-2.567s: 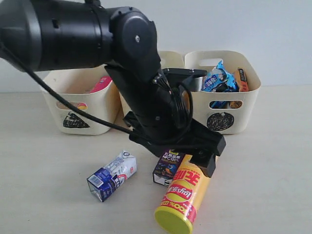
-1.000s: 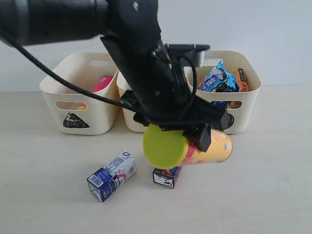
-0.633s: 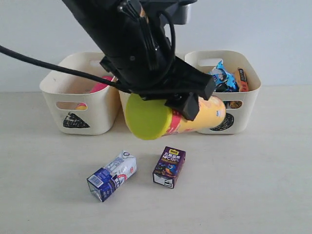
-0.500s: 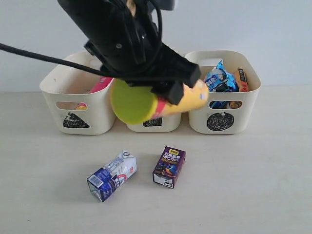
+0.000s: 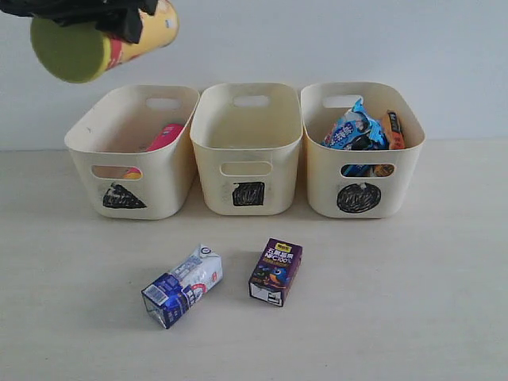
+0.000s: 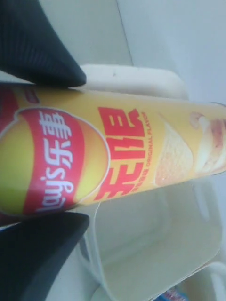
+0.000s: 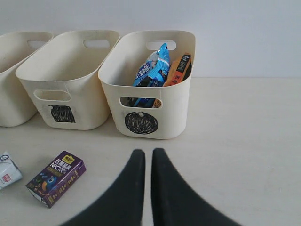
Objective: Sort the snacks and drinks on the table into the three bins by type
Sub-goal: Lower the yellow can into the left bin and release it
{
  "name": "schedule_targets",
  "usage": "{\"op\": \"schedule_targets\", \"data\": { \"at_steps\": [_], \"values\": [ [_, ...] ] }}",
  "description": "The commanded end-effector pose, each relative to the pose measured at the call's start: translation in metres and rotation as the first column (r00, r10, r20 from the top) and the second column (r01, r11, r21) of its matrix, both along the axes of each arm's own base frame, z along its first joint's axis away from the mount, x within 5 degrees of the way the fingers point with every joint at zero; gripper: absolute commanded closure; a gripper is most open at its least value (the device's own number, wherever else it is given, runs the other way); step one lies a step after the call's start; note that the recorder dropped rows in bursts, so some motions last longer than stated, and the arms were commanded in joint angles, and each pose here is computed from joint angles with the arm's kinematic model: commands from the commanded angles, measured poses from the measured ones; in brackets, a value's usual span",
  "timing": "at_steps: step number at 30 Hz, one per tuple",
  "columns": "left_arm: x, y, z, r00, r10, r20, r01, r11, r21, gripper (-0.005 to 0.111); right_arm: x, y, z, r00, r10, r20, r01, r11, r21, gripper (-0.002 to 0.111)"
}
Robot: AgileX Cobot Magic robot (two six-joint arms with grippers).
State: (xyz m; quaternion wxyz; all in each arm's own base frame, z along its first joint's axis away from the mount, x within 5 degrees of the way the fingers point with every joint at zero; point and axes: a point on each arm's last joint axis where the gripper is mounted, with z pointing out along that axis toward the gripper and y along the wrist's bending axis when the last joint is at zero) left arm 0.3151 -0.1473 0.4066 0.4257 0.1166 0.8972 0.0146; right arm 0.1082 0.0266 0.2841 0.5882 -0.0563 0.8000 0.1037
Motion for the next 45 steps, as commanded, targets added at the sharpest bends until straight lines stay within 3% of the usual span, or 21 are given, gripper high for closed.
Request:
{"op": "schedule_targets", "data": {
  "at_steps": [1, 9, 20, 28, 38, 41, 45],
  "values": [
    [0.024, 0.023, -0.002, 0.996, 0.064, 0.069, -0.061, 0.998, -0.033, 0.102, 0.0, 0.0, 0.001, 1.0, 0.0, 0.01, 0.0, 1.0, 0.001, 0.107],
    [0.076, 0.047, -0.032, 0.984, 0.102, 0.145, -0.093, 0.994, -0.065, 0.102, 0.0, 0.0, 0.0, 1.0, 0.0, 0.008, 0.0, 1.0, 0.0, 0.107],
    [0.135, 0.062, -0.106, 0.986, 0.101, 0.133, -0.093, 0.993, -0.069, 0.102, 0.0, 0.0, 0.0, 1.0, 0.0, 0.008, 0.0, 1.0, 0.0, 0.107],
    [0.154, 0.06, -0.133, 0.982, 0.067, 0.176, -0.051, 0.994, -0.095, 0.102, 0.0, 0.0, 0.0, 1.0, 0.0, 0.008, 0.0, 1.0, 0.0, 0.107],
    [0.159, 0.061, -0.163, 0.993, 0.093, 0.068, -0.088, 0.993, -0.077, 0.102, 0.0, 0.0, 0.0, 1.0, 0.0, 0.008, 0.0, 1.0, 0.0, 0.107],
    [0.158, 0.062, -0.165, 0.994, 0.102, 0.047, -0.099, 0.993, -0.067, 0.094, 0.0, 0.0, 0.0, 1.0, 0.0, 0.008, 0.0, 1.0, 0.0, 0.107],
    [0.157, 0.063, -0.166, 0.993, 0.111, 0.032, -0.109, 0.991, -0.073, 0.068, 0.0, 0.0, 0.0, 1.0, 0.0, 0.008, 0.0, 1.0, 0.0, 0.107]
  ]
}}
